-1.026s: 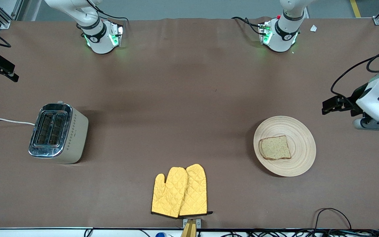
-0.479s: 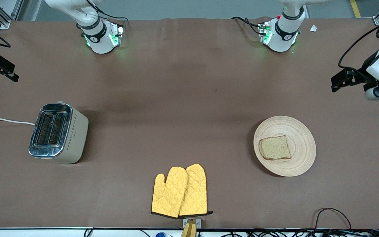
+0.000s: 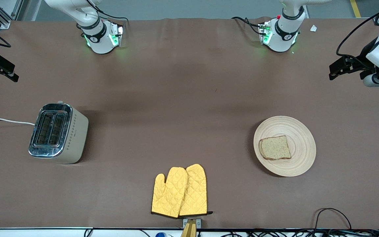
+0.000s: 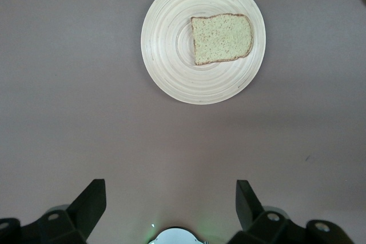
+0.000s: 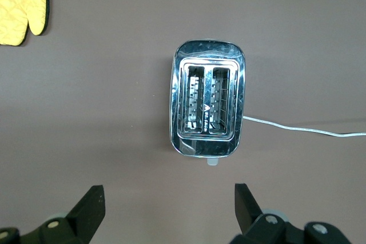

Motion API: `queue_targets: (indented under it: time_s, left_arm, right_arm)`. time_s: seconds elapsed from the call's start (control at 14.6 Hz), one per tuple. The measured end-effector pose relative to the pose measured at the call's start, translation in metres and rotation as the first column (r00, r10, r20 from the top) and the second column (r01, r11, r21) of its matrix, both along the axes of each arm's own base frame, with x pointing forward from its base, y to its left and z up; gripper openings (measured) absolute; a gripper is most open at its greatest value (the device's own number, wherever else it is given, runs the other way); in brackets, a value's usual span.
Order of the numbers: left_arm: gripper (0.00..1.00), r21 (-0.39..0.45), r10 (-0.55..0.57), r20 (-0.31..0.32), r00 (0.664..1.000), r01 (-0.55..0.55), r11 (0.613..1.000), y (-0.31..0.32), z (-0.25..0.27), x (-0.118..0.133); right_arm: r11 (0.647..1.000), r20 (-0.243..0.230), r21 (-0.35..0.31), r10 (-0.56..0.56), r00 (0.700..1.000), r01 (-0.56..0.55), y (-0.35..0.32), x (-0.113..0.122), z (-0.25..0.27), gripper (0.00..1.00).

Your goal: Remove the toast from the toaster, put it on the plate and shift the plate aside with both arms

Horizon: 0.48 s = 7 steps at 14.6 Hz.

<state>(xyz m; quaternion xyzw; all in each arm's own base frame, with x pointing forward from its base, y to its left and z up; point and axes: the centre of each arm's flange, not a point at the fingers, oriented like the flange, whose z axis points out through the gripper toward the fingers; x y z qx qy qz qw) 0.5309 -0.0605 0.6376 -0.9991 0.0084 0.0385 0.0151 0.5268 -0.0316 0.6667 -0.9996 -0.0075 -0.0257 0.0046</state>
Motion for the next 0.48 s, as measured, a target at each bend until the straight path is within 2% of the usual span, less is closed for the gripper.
queue_targets:
  time_s: [0.48]
  left_arm:
    - [1.0, 0.008, 0.001, 0.015, 1.0, -0.001, 1.0, 0.0009, 0.0075, -0.0041]
  right_arm:
    - [1.0, 0.0, 0.0, 0.0, 1.0, 0.0, 0.0, 0.0, 0.0, 1.0]
